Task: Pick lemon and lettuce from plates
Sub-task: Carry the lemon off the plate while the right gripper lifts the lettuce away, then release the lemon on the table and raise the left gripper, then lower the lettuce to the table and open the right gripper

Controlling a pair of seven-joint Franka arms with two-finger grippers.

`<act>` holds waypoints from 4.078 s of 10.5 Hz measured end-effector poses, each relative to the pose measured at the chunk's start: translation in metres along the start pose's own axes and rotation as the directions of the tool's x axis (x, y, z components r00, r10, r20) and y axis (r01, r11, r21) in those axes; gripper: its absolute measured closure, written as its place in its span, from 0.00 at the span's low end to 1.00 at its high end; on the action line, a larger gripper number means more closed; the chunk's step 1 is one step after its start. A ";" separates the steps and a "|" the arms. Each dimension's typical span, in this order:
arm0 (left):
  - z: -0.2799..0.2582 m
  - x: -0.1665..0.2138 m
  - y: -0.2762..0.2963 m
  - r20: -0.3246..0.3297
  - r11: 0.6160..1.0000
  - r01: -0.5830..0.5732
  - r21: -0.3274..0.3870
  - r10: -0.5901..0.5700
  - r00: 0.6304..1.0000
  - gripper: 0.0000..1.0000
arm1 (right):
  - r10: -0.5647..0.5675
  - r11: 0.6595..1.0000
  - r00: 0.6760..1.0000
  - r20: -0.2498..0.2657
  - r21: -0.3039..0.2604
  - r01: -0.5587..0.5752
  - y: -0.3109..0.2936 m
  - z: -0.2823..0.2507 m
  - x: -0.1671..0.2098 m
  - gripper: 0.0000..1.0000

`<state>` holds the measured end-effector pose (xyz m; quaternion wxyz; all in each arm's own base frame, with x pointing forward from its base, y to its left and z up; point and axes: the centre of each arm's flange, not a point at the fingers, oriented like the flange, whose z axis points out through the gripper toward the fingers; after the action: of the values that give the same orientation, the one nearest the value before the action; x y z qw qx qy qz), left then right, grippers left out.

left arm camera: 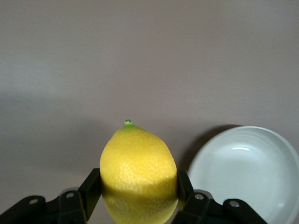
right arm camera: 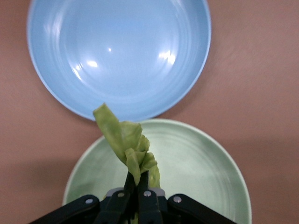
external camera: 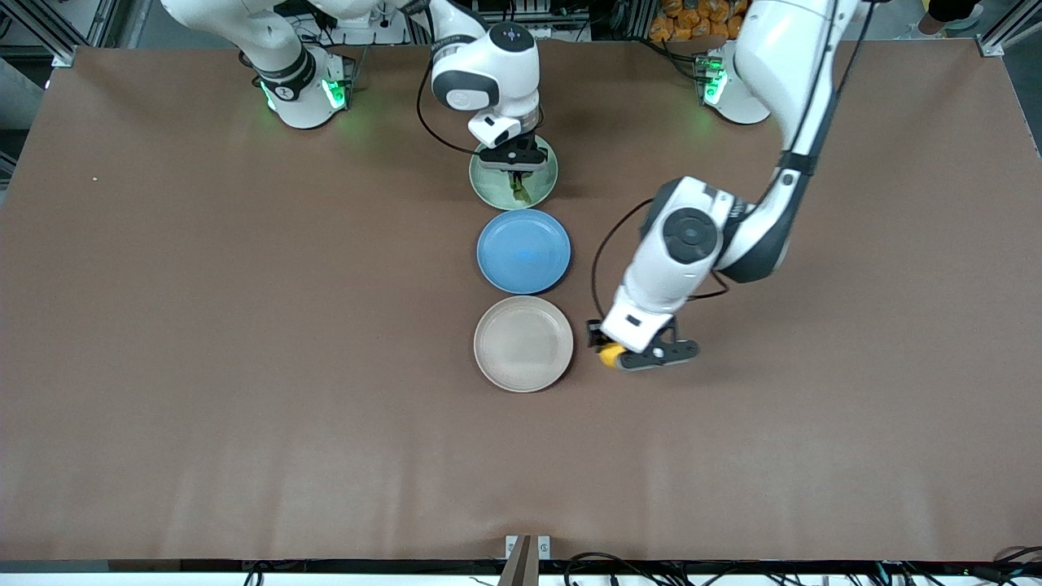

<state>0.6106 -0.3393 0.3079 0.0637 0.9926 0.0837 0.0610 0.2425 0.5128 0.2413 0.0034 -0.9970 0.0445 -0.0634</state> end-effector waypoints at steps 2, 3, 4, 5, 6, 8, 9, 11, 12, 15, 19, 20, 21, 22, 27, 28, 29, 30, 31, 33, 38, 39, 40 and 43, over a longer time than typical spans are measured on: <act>0.012 0.012 -0.045 0.031 0.998 -0.048 0.033 0.047 0.998 0.30 | 0.059 0.998 0.998 -0.012 0.028 -0.058 0.000 -0.026 0.018 0.96; 0.020 0.018 -0.069 0.054 0.996 -0.080 0.049 0.078 0.996 0.30 | 0.076 0.996 0.997 -0.005 0.038 -0.075 0.002 -0.038 0.029 0.96; 0.024 0.026 -0.095 0.086 0.991 -0.116 0.064 0.110 0.990 0.30 | 0.092 0.995 0.996 0.012 0.036 -0.092 0.004 -0.049 0.043 0.96; 0.022 0.037 -0.123 0.120 0.986 -0.149 0.075 0.140 0.983 0.30 | 0.099 0.995 0.995 0.032 0.017 -0.099 0.006 -0.060 0.059 0.96; 0.018 0.048 -0.152 0.154 0.979 -0.186 0.079 0.172 0.973 0.30 | 0.103 0.995 0.993 0.051 -0.002 -0.103 0.008 -0.073 0.076 0.96; 0.010 0.068 -0.212 0.197 0.966 -0.248 0.071 0.231 0.953 0.30 | 0.105 0.994 0.991 0.088 0.010 -0.106 0.020 -0.097 0.117 0.96; 0.009 0.074 -0.239 0.214 0.963 -0.262 0.066 0.243 0.946 0.30 | 0.106 0.994 0.990 0.093 0.017 -0.108 0.034 -0.104 0.141 0.96; 0.020 0.074 -0.270 0.251 0.964 -0.257 0.064 0.234 0.939 0.30 | 0.112 0.994 0.989 0.100 -0.002 -0.113 0.076 -0.101 0.195 0.96; 0.028 0.072 -0.276 0.266 0.966 -0.250 0.065 0.225 0.937 0.30 | 0.108 0.994 0.989 0.105 -0.016 -0.106 0.102 -0.094 0.222 0.96; 0.044 0.069 -0.286 0.290 0.969 -0.239 0.066 0.210 0.934 0.14 | 0.074 0.996 0.991 0.108 -0.059 -0.068 0.195 -0.072 0.299 0.96; 0.024 0.083 -0.296 0.252 0.974 -0.218 0.069 0.194 0.948 0.00 | 0.048 0.992 0.988 0.147 -0.122 -0.030 0.335 -0.036 0.366 0.96; 0.008 0.087 -0.293 0.235 0.973 -0.219 0.068 0.197 0.952 0.00 | 0.050 0.991 0.987 0.150 -0.131 -0.030 0.364 -0.022 0.375 0.96; -0.017 0.092 -0.289 0.214 0.973 -0.221 0.067 0.202 0.956 0.00 | 0.053 0.990 0.987 0.152 -0.138 -0.032 0.390 -0.008 0.382 0.96; -0.048 0.095 -0.284 0.189 0.972 -0.224 0.066 0.209 0.960 0.00 | 0.056 0.989 0.988 0.147 -0.144 -0.035 0.411 0.005 0.388 0.96; -0.183 0.086 -0.266 0.073 0.972 -0.228 0.064 0.224 0.972 0.00 | 0.076 0.985 0.989 0.124 -0.164 -0.055 0.465 0.061 0.395 0.96; -0.206 0.081 -0.266 0.078 0.972 -0.228 0.064 0.223 0.972 0.00 | 0.082 0.984 0.989 0.122 -0.169 -0.061 0.472 0.069 0.395 0.96; -0.229 0.075 -0.264 0.089 0.971 -0.230 0.063 0.224 0.970 0.00 | 0.081 0.983 0.990 0.118 -0.173 -0.060 0.480 0.076 0.395 0.96; -0.253 0.069 -0.260 0.085 0.970 -0.235 0.062 0.230 0.970 0.00 | 0.084 0.982 0.990 0.117 -0.177 -0.062 0.485 0.082 0.395 0.96; -0.273 0.063 -0.255 0.070 0.967 -0.245 0.064 0.240 0.968 0.00 | 0.084 0.982 0.991 0.109 -0.177 -0.064 0.487 0.085 0.395 0.96; -0.298 0.052 -0.245 0.042 0.960 -0.267 0.082 0.264 0.964 0.00 | 0.082 0.983 0.991 0.102 -0.175 -0.063 0.487 0.087 0.396 0.96; -0.344 0.038 -0.247 0.088 0.961 -0.264 0.084 0.257 0.962 0.00 | 0.077 0.982 0.992 0.100 -0.180 -0.058 0.497 0.100 0.395 0.96; -0.348 0.037 -0.247 0.089 0.961 -0.265 0.084 0.257 0.962 0.00 | 0.078 0.982 0.992 0.100 -0.182 -0.059 0.499 0.100 0.396 0.93; -0.348 0.037 -0.245 0.092 0.960 -0.268 0.084 0.261 0.961 0.00 | 0.079 0.981 0.993 0.091 -0.182 -0.062 0.500 0.097 0.399 0.81; -0.343 0.035 -0.233 0.098 0.961 -0.263 0.085 0.255 0.962 0.00 | 0.081 0.981 0.996 0.048 -0.182 -0.071 0.497 0.071 0.428 0.41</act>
<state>0.5626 -0.0658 0.6172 0.0102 0.9986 -0.0468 0.0218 0.6307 -0.0206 0.2189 -0.0830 -0.9921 0.0882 -0.0313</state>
